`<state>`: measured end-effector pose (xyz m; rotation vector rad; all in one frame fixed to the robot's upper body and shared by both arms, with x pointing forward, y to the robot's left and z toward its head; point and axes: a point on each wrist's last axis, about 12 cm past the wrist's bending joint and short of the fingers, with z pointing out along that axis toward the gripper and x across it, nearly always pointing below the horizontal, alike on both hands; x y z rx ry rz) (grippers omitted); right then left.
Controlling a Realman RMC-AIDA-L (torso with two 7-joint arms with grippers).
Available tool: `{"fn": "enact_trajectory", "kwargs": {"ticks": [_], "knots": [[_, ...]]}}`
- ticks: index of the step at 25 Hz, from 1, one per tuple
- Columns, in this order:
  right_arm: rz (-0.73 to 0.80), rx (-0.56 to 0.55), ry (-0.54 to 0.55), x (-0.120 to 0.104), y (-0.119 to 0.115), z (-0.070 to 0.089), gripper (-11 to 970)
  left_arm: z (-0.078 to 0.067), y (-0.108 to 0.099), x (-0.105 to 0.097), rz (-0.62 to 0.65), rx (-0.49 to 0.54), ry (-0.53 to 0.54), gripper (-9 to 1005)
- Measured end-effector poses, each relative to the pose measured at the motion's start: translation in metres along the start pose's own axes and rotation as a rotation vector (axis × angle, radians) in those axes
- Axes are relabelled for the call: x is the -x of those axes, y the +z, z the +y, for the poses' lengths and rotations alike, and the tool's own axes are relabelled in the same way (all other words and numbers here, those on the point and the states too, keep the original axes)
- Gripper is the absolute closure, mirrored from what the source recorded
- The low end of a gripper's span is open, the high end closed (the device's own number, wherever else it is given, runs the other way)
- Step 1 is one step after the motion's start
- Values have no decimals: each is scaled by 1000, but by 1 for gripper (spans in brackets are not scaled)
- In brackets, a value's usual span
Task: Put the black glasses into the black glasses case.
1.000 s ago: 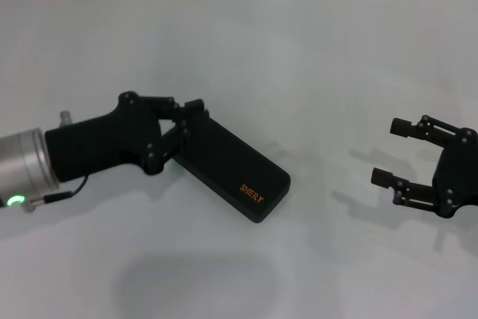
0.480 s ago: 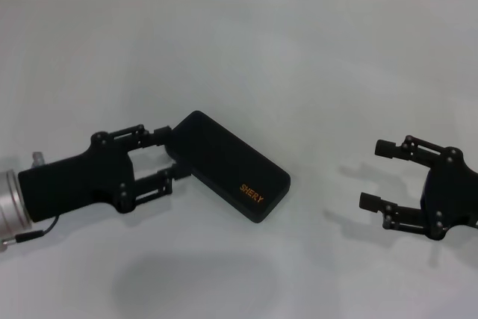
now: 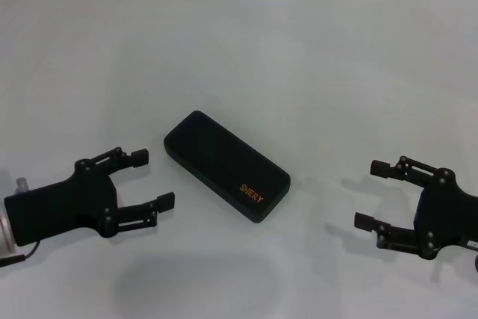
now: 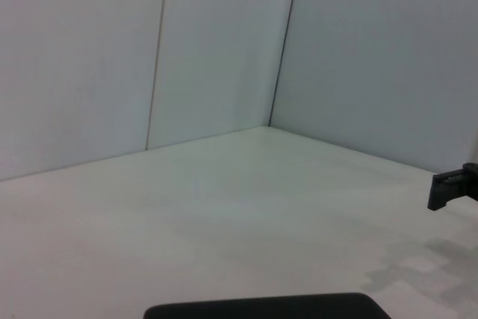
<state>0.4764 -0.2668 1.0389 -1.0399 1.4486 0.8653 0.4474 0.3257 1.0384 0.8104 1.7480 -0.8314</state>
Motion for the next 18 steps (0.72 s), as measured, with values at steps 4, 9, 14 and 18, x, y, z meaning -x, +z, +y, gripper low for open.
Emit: {"fn": "enact_trajectory", "kwargs": {"ticks": [4, 9, 14, 18], "knots": [[9, -28, 6, -4, 0, 0, 176, -3, 0, -5, 13, 0, -4, 107], [11, -32, 9, -5, 0, 0, 176, -4, 0, -7, 15, 1, -7, 108], [11, -35, 10, -5, 1, 0, 176, -2, 1, -4, 4, 2, -1, 108], [7, -42, 10, -5, 1, -1, 176, -2, 2, -4, 2, 0, -5, 108]]}}
